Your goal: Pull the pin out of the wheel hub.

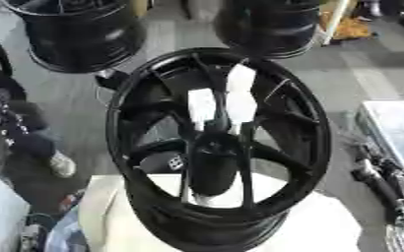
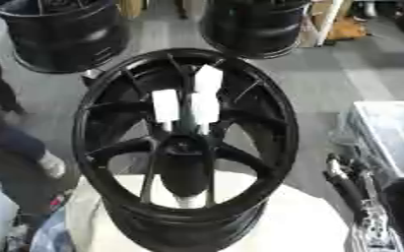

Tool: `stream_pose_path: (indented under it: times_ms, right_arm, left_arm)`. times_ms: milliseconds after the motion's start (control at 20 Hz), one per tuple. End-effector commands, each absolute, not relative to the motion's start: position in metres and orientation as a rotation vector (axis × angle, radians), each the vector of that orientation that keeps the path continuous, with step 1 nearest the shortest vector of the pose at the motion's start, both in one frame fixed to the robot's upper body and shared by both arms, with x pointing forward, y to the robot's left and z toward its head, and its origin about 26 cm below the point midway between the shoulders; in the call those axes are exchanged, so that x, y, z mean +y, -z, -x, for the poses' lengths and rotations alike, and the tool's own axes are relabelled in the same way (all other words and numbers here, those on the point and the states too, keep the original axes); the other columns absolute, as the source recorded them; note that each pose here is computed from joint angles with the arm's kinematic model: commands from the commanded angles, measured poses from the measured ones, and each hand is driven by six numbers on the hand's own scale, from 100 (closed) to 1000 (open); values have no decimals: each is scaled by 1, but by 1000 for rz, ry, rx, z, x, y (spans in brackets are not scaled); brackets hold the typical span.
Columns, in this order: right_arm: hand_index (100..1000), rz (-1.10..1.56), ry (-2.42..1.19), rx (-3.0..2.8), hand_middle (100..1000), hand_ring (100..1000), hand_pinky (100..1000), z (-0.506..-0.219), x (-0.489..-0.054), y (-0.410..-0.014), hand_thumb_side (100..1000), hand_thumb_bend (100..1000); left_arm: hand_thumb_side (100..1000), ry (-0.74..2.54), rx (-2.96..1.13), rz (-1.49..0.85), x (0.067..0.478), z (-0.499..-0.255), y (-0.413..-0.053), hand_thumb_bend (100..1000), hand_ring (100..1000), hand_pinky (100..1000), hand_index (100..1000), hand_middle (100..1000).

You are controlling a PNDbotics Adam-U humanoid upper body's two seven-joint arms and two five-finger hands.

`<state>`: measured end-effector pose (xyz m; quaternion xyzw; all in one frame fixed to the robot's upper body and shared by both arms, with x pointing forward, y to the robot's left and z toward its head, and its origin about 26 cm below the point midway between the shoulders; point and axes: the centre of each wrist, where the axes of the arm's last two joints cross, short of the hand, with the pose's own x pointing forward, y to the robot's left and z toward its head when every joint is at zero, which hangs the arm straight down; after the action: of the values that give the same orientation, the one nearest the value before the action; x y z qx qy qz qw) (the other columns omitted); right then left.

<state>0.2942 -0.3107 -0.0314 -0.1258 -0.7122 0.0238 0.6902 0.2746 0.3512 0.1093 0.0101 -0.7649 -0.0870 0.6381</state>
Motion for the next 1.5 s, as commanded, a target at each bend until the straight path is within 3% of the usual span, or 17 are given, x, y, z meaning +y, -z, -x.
stream_pose_path:
  times_ms: [50,500,750,900,1000,1050,1100,1500]
  right_arm:
    - [684,296,-64,-1617,658,574,623,-298,-313,23,533,100]
    - [684,294,-104,-1612,658,574,623,-297,-314,23,533,100]
    - [684,285,-126,-1612,658,573,622,-298,-312,23,534,100]
    - [684,283,-135,-1611,658,573,623,-298,-312,23,533,100]
    - [684,283,-142,-1610,658,573,622,-298,-313,22,533,100]
    - [684,284,-145,-1610,658,573,622,-298,-313,22,533,100]
    - [684,285,-146,-1609,658,573,622,-298,-313,22,533,100]
    - [684,283,-150,-1605,658,573,622,-297,-314,23,533,100]
  left_arm:
    - [815,292,-1840,-82,362,-278,-138,100,586,746,640,556]
    - [568,962,-2196,-190,380,-317,-244,100,656,768,726,635]
    - [529,1509,-2203,-147,356,-340,-284,123,698,784,784,690]
    - [541,1756,-2132,-103,337,-352,-288,161,704,786,798,700]
    - [541,1939,-2032,-78,319,-360,-286,317,713,789,828,717]
    - [588,2044,-1966,-76,307,-364,-285,293,718,792,835,725]
    - [598,2116,-1915,-80,299,-367,-283,341,723,793,857,740]
    - [610,2413,-1666,-176,256,-397,-258,464,706,784,874,753]
